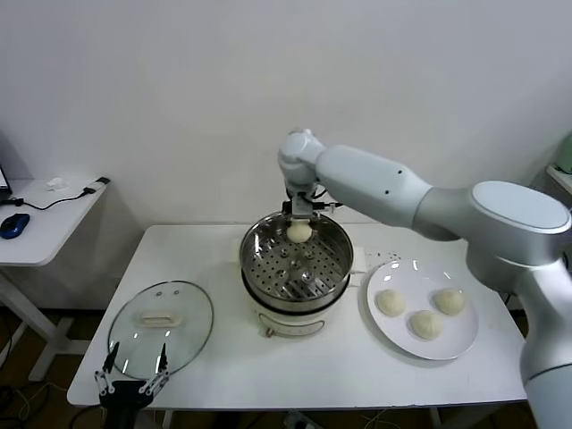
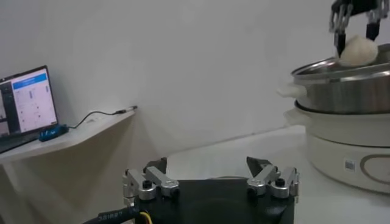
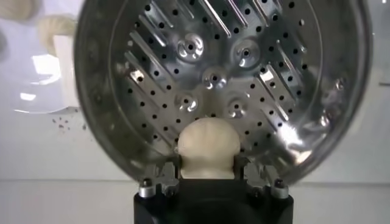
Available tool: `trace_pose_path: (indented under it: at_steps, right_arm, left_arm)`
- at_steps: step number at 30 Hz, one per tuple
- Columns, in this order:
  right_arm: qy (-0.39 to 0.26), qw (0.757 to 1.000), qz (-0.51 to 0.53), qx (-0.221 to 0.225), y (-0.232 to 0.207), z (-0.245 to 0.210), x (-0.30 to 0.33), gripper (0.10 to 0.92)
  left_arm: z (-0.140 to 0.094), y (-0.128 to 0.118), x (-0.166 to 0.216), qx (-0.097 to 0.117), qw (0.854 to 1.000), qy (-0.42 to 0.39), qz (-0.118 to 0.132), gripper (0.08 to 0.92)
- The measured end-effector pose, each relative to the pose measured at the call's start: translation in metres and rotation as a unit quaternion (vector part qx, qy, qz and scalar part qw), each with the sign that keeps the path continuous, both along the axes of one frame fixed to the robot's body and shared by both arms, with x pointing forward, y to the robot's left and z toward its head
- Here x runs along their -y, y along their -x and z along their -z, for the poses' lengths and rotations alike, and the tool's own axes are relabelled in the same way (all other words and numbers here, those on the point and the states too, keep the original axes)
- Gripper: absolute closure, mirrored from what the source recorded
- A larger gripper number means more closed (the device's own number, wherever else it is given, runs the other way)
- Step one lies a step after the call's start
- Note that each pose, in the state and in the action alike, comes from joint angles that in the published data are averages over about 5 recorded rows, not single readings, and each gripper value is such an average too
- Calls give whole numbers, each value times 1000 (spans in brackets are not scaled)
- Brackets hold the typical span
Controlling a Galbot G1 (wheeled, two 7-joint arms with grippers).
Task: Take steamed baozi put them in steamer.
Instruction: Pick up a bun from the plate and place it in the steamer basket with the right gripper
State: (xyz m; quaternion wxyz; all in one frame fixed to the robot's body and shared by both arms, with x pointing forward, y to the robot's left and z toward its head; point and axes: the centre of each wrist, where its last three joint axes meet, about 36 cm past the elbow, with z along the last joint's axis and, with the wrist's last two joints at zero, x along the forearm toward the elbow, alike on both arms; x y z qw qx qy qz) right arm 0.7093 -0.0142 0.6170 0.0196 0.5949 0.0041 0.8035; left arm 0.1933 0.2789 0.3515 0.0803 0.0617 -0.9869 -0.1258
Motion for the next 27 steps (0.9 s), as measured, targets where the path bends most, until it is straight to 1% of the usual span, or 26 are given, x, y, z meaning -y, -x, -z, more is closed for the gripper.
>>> trace_pose_path:
  at_steps: [7, 10, 13, 16, 19, 22, 27]
  right_arm:
    - [9, 1000, 5, -11, -3, 24, -3, 452]
    - [10, 1000, 6, -12, -4, 29, -4, 436]
    - [9, 1000, 7, -11, -4, 30, -4, 376]
    - [7, 1000, 8, -11, -5, 29, -3, 289]
    - [3, 1000, 8, -11, -5, 26, -1, 224]
    - [-1, 1000, 8, -9, -5, 18, 2, 203]
    - [-13, 1000, 16, -4, -4, -9, 17, 200]
  left_arm:
    - [1, 0, 0, -1, 1000, 0, 0, 177]
    - [1, 1, 0, -2, 1000, 0, 0, 177]
    - [2, 1, 0, -2, 1000, 1, 0, 177]
    - [2, 1, 0, -1, 1000, 1, 0, 177]
    - [2, 1, 0, -1, 1000, 1, 0, 177]
    - [2, 1, 0, -1, 1000, 1, 0, 177]
    - [0, 1, 1, 0, 1000, 0, 3, 177]
